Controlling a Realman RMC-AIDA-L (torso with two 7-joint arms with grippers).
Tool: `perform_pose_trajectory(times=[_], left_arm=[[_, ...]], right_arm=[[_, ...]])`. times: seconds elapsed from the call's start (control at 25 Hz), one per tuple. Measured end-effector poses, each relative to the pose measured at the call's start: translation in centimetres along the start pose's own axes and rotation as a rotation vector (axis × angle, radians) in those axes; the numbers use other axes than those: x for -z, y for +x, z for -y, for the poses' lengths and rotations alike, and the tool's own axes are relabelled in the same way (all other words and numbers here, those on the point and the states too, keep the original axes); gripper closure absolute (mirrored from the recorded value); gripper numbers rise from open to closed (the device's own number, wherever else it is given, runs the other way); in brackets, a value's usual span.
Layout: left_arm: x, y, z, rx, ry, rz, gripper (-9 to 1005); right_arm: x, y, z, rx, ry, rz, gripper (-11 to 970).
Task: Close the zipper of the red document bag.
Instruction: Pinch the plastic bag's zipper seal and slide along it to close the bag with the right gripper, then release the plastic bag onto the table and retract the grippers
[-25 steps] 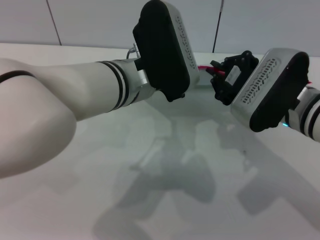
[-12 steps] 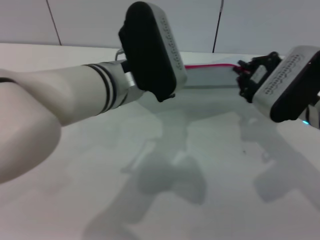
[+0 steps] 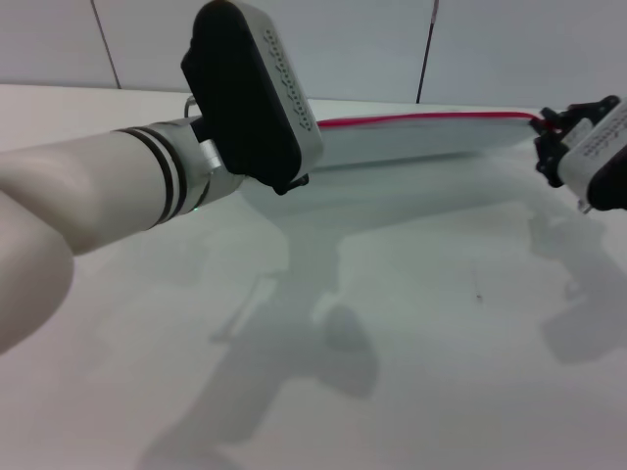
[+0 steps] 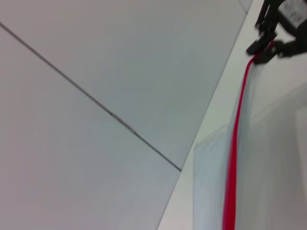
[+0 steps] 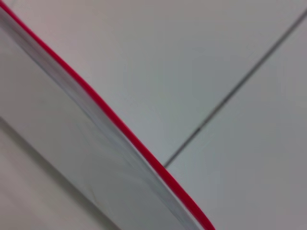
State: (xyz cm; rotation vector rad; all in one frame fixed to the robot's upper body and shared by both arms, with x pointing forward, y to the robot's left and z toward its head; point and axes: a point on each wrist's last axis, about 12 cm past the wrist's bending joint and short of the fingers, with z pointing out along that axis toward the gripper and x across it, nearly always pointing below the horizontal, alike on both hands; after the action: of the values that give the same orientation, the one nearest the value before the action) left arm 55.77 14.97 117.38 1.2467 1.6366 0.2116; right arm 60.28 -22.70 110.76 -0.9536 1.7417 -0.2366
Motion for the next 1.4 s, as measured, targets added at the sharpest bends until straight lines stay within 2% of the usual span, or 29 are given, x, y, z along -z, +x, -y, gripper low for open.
perform_pose_trajectory(times=[0.2, 0.96, 1.2, 1.36, 1.4], left_arm=[[0.1, 0.3, -0.2, 0.006, -0.006, -0.007, 963], [0.0, 0.4, -0.3, -0.017, -0.014, -0.006, 958], [0.0, -0.3, -1.0, -0.003, -0.070, 0.064, 955], [0.0, -0.9, -1.1, 0.000, -0.097, 0.112, 953], [0.0, -0.9, -1.1, -0.001, -0.099, 0.115, 920]], right_arm=[[0.1, 0.4, 0.7, -0.009, 0.042, -0.001, 856], [0.1, 0.2, 1.0, -0.004, 0.053, 0.005, 826], [0.3, 0.1, 1.6, -0.031, 0.088, 0.014, 816], [0.4, 0.2, 1.6, -0.034, 0.115, 0.023, 635], [0.4, 0.2, 1.6, -0.035, 0.116, 0.024, 590]])
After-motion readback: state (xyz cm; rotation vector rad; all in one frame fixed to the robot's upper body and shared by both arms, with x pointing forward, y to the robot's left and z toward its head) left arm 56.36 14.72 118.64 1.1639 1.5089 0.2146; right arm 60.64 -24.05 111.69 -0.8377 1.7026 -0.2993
